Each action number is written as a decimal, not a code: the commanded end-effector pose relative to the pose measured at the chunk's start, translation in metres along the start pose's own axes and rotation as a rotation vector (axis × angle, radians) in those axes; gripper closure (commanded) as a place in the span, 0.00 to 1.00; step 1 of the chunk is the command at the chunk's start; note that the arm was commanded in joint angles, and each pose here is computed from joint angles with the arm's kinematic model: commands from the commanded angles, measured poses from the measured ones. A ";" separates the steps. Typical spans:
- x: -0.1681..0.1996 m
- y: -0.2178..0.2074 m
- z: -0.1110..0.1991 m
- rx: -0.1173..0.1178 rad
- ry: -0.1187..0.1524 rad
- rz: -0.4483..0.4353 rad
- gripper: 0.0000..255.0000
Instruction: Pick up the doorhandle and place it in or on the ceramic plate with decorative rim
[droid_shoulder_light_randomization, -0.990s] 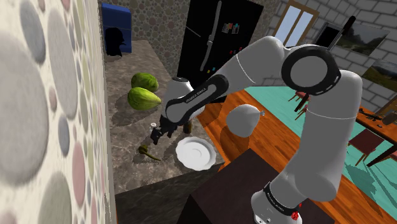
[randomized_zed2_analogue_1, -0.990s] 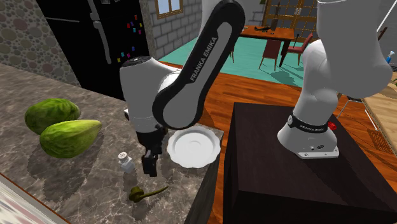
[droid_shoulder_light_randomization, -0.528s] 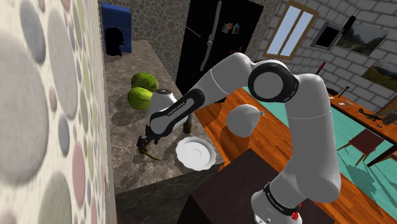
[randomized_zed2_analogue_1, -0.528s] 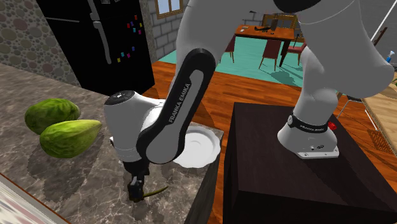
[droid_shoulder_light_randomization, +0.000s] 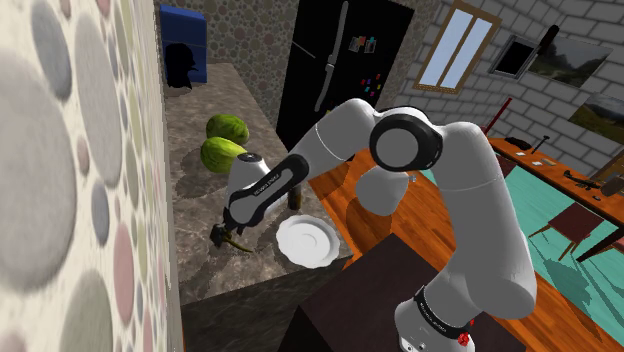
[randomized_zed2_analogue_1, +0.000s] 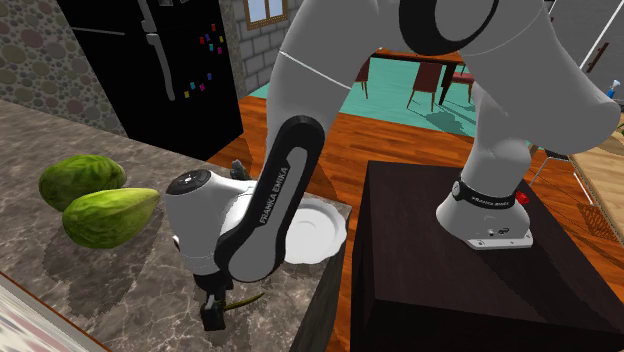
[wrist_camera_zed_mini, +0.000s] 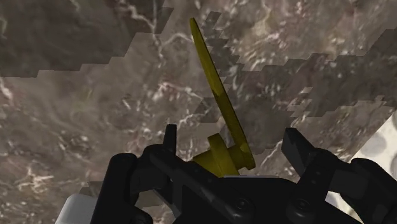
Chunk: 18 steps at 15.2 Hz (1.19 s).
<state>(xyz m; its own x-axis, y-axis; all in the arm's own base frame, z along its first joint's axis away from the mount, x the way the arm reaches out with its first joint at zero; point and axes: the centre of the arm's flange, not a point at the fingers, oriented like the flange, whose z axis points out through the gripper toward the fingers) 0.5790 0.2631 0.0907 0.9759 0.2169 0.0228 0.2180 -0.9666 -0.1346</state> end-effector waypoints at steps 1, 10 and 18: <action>0.000 0.000 0.009 0.000 0.000 0.000 0.00; 0.000 0.000 0.009 0.000 0.000 0.000 1.00; 0.000 0.000 0.009 0.000 0.000 0.000 1.00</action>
<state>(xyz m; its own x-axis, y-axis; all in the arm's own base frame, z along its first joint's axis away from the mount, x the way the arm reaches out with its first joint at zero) 0.5811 0.2618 0.0836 0.9766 0.2134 0.0263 0.2150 -0.9676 -0.1325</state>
